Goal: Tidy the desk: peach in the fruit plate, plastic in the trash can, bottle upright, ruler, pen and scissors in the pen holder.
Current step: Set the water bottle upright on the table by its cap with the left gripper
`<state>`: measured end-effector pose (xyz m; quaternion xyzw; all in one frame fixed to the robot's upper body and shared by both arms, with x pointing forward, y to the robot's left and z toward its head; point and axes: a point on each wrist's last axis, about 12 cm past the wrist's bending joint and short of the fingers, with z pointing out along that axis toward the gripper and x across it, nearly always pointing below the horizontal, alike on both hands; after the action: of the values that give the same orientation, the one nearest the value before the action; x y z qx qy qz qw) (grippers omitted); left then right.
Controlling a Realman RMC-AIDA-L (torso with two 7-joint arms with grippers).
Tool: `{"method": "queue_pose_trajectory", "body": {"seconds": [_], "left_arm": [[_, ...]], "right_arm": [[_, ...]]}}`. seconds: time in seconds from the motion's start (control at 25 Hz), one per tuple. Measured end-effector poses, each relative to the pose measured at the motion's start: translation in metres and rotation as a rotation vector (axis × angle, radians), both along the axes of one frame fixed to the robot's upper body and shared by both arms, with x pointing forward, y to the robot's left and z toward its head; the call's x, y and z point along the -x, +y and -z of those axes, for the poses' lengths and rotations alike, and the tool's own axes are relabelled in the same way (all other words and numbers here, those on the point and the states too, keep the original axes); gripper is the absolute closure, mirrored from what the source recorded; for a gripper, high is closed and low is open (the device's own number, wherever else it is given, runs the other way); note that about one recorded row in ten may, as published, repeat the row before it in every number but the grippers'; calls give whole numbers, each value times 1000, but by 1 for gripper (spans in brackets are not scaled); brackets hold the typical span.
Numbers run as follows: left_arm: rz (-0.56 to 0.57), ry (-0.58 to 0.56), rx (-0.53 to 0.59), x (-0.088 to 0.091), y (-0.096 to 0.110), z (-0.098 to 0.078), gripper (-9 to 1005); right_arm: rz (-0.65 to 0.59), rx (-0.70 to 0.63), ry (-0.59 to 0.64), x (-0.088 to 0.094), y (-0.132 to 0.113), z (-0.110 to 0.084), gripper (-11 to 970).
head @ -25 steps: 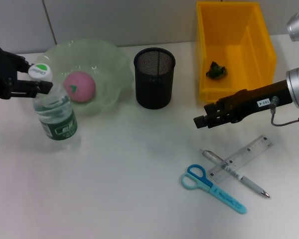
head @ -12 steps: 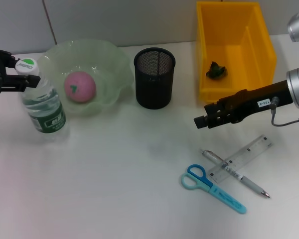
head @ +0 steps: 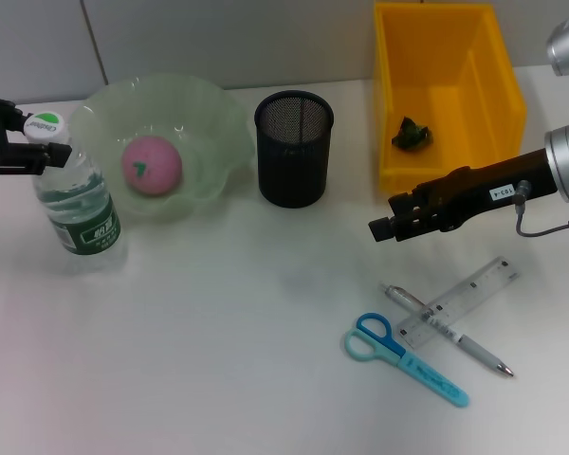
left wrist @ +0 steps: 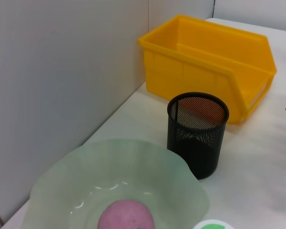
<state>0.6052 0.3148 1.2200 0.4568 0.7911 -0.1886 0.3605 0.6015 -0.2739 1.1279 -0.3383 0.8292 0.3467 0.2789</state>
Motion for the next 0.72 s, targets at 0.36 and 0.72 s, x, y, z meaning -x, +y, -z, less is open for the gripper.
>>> {"method": "queue_pose_trajectory", "body": {"seconds": [0.36, 0.72], "left_arm": [[-9, 9, 5, 0, 1, 4, 519], [-23, 17, 11, -1, 2, 8, 510]], "right_arm": [[2, -2, 6, 0, 0, 0, 235], [0, -4, 8, 0, 1, 1, 235]]}}
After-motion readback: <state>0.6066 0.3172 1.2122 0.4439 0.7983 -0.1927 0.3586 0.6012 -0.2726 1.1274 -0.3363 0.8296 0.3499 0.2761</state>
